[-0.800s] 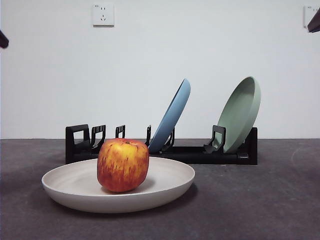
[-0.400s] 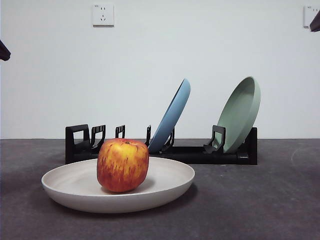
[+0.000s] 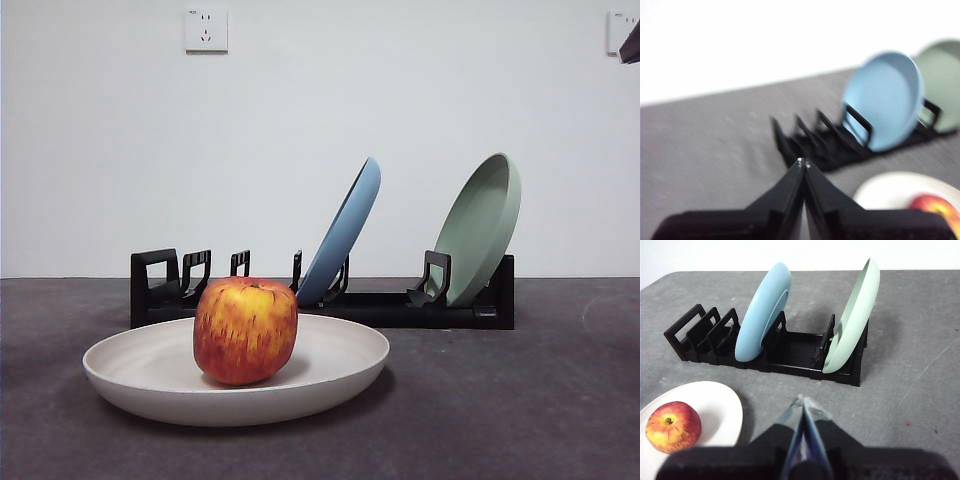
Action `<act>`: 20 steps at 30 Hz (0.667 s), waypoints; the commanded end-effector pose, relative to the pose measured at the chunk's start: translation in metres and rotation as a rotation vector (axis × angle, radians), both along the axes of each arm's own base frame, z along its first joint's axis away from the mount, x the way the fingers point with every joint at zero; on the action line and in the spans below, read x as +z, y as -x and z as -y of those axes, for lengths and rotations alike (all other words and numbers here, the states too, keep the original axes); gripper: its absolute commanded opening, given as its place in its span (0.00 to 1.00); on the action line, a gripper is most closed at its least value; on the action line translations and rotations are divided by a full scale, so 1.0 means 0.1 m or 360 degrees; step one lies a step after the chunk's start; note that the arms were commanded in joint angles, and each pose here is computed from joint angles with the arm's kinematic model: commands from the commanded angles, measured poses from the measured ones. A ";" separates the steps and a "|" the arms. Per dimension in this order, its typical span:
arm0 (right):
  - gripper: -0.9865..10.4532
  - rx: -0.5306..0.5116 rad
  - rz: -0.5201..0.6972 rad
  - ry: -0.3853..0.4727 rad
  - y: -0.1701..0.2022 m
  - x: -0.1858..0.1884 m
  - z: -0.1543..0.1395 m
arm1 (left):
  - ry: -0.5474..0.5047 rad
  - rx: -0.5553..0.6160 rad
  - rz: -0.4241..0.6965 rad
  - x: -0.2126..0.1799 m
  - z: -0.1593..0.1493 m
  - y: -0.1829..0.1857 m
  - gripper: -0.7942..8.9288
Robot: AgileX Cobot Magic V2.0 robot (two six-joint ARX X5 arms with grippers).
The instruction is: Take the yellow plate from the plate rack,put the plate on the table,take the apple from the table,put the apple in the plate
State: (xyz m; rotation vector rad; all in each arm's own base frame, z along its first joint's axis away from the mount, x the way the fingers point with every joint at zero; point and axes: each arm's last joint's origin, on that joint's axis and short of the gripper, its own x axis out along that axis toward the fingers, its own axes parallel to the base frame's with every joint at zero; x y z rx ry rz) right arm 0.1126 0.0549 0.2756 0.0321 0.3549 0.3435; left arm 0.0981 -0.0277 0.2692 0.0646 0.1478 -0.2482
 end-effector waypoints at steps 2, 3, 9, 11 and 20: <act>0.09 -0.0007 -0.0004 -0.0006 0.00 -0.02 0.00 | -0.0082 0.0138 0.0093 -0.02 -0.10 0.04 0.08; 0.09 -0.0007 -0.0004 -0.0006 0.00 -0.02 0.00 | -0.0090 0.0177 0.0108 -0.04 -0.13 0.05 0.08; 0.09 -0.0007 -0.0004 -0.0006 0.00 -0.02 0.00 | -0.0104 0.0290 0.0108 -0.43 -0.20 0.03 0.08; 0.09 -0.0007 -0.0004 -0.0006 0.00 -0.02 0.00 | -0.0105 0.0291 0.0101 -0.58 -0.20 0.03 0.08; 0.09 -0.0007 -0.0005 -0.0006 0.00 -0.02 0.00 | -0.0056 0.0209 0.0128 -1.12 -0.18 0.01 0.08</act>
